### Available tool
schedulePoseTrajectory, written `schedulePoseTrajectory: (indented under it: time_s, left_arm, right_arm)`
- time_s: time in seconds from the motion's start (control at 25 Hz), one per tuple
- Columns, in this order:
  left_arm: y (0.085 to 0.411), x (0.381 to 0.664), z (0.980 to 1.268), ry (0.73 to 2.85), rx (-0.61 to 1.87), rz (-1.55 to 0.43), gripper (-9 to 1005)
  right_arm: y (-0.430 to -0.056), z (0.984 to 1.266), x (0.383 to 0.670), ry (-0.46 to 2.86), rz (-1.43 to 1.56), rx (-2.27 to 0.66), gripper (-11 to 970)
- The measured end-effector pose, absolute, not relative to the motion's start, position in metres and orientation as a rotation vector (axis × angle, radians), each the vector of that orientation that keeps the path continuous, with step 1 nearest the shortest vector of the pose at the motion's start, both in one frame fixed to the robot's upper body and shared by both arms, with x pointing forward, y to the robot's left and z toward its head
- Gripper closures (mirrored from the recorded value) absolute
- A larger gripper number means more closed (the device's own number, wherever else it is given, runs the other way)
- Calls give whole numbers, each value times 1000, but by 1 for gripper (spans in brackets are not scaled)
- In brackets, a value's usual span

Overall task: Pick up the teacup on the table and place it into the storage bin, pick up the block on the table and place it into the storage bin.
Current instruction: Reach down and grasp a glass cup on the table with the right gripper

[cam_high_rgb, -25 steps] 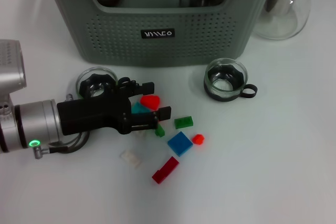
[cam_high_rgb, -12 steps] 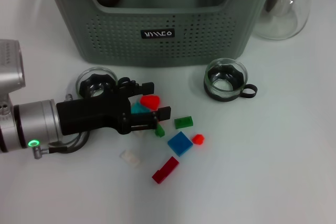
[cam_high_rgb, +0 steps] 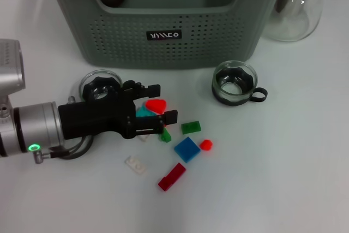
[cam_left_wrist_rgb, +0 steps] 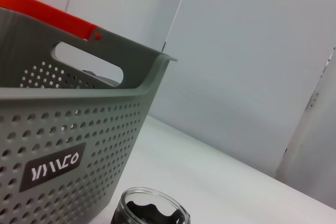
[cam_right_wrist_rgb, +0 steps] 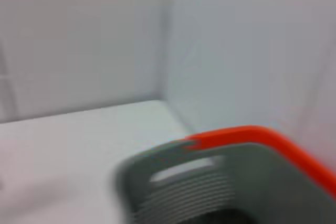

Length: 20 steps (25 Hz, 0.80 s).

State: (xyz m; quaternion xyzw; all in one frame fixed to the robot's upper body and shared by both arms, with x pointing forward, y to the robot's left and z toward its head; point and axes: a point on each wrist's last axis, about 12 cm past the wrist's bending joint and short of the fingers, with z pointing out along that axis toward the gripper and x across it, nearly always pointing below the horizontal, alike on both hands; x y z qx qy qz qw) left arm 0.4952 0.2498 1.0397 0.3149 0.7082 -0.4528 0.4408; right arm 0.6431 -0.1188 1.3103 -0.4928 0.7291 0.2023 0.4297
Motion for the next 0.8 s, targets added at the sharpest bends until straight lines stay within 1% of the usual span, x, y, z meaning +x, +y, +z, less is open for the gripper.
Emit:
schedulePoseTrajectory:
  time_s: [0.04, 0.48, 0.52, 0.64, 0.8]
  left_arm:
    - [250, 495, 1040, 1758, 782, -1124, 153]
    - [249, 496, 1040, 1755, 785, -1127, 153]
    - [249, 496, 1040, 1755, 785, -1127, 153]
    - [249, 496, 1040, 1756, 784, -1127, 153]
    - [249, 495, 1040, 1759, 786, -1128, 153]
  right_arm:
    - [-125, 1309, 636, 1815, 545, -1262, 139]
    - [-176, 1273, 578, 1769, 865, -1592, 23]
    - [-180, 1269, 574, 1778, 883, -1626, 25]
    - [-186, 1258, 568, 1830, 884, -1673, 29]
    - [-188, 1238, 570, 1971, 834, -1718, 30]
